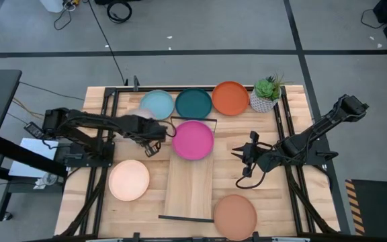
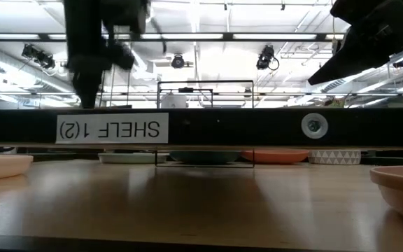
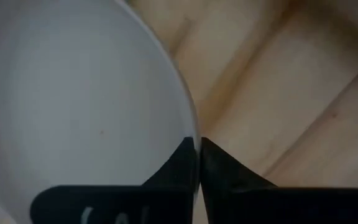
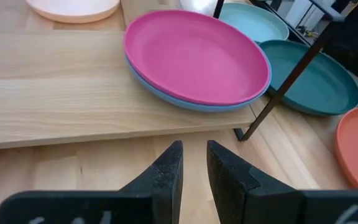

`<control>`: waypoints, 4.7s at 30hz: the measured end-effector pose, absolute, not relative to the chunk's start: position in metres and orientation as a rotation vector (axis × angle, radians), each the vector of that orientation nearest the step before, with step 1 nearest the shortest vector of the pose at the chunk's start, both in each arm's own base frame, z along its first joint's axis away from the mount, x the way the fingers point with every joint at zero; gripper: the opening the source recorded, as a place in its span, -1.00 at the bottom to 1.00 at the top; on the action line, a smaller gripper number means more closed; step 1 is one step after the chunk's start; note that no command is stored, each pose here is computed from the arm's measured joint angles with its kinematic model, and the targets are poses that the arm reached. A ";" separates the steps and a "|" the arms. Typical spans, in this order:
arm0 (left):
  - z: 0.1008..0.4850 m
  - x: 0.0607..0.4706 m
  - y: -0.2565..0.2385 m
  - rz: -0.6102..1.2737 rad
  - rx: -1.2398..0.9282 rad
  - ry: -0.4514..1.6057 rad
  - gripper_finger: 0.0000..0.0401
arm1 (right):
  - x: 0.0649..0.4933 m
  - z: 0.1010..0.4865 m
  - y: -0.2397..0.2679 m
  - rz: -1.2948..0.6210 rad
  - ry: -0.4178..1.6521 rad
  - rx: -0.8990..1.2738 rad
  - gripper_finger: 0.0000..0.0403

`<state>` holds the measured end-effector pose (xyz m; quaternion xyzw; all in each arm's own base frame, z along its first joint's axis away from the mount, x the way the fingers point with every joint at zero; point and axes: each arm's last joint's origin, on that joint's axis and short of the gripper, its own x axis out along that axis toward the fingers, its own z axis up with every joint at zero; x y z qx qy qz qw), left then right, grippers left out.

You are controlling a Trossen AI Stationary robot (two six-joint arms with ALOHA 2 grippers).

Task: Place and stack plates onto a shelf
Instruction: Put the gray plate on the shelf, then stack the light orange plate on top of the gray plate on the shelf

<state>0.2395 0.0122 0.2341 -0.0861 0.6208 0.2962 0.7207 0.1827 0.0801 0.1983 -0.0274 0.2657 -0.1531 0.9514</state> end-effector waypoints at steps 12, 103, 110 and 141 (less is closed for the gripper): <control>0.324 0.257 -0.069 0.370 0.321 0.929 -0.93 | 0.182 0.198 0.080 -0.327 0.531 -0.012 -0.61; 0.188 0.221 -0.148 0.548 -0.544 1.322 0.01 | 0.168 0.175 0.133 -0.264 0.483 -0.129 -0.61; 0.171 0.228 -0.149 0.604 -0.577 1.388 0.01 | 0.168 0.175 0.134 -0.262 0.483 -0.126 -0.61; 0.199 0.254 -0.170 0.399 -0.533 1.479 -0.93 | 0.168 0.176 0.134 -0.253 0.479 -0.119 -0.61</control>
